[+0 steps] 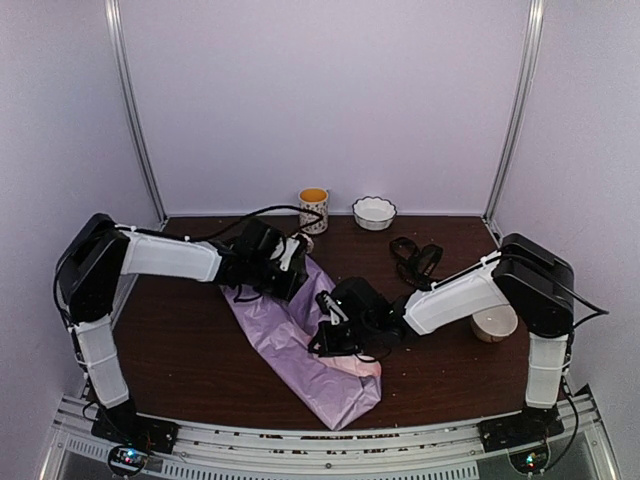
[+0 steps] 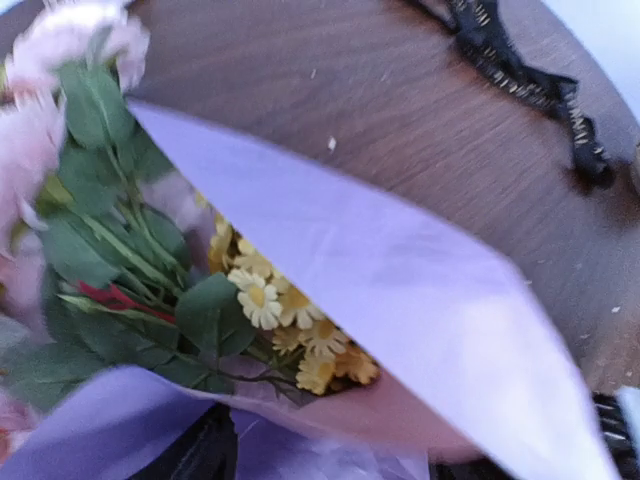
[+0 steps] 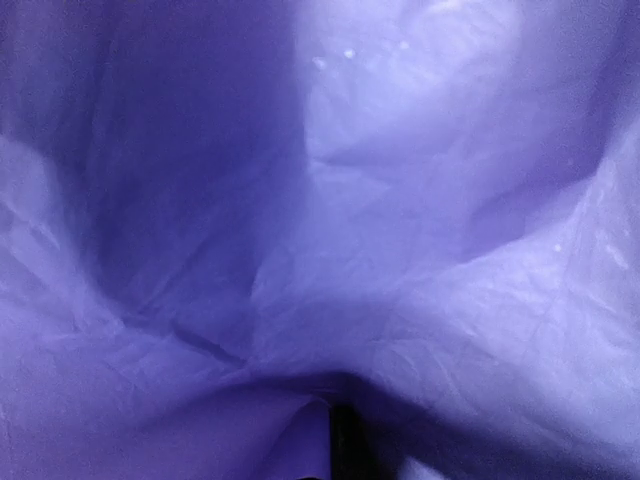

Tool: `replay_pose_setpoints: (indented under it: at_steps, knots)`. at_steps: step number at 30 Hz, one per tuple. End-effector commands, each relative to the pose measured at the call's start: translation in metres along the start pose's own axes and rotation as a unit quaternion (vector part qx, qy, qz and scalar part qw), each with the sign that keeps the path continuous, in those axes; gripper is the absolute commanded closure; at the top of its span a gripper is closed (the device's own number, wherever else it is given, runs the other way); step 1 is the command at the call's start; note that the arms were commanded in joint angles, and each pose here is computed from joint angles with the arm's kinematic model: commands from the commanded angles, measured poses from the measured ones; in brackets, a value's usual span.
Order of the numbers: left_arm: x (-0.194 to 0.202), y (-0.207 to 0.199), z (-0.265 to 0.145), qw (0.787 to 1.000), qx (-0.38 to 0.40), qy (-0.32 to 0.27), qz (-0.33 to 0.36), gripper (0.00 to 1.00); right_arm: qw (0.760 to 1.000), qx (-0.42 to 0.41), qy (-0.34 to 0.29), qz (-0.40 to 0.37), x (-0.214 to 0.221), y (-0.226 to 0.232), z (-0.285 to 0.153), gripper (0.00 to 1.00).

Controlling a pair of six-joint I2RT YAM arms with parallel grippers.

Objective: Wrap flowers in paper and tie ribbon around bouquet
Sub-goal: Fold the two-thirds-folded wrapping paper at the center of the board.

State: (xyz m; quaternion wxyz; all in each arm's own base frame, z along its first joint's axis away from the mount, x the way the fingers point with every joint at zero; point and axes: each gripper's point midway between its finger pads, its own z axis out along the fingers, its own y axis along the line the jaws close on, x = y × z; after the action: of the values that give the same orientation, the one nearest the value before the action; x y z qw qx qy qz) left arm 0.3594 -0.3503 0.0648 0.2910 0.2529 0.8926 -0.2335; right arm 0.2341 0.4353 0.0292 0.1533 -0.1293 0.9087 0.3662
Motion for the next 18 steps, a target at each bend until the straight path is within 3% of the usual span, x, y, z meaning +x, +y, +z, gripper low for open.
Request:
replay_pose_setpoints:
  at_steps: [1, 4, 8, 11, 18]
  knots:
    - [-0.046, -0.011, -0.06, 0.998, -0.001, -0.059, 0.036, 0.3, 0.998, 0.045, 0.035, 0.015, 0.021, -0.029, 0.012, 1.0]
    - [-0.036, 0.011, -0.08, 0.998, -0.044, -0.049, 0.02, 0.3, 0.998, 0.055, 0.032, 0.013, 0.021, -0.034, 0.009, 1.0]
    - [0.008, 0.051, -0.079, 0.996, -0.088, -0.006, -0.025, 0.34, 0.997, 0.07, 0.028, -0.009, 0.014, -0.029, 0.0, 1.0]
    - [0.035, 0.062, -0.063, 0.996, -0.066, 0.006, -0.058, 0.36, 0.997, 0.073, 0.022, -0.03, 0.003, -0.018, -0.008, 1.0]
    - [0.039, 0.055, -0.029, 0.998, -0.017, -0.026, -0.061, 0.36, 0.996, 0.048, 0.005, -0.073, -0.031, 0.029, -0.032, 1.0]
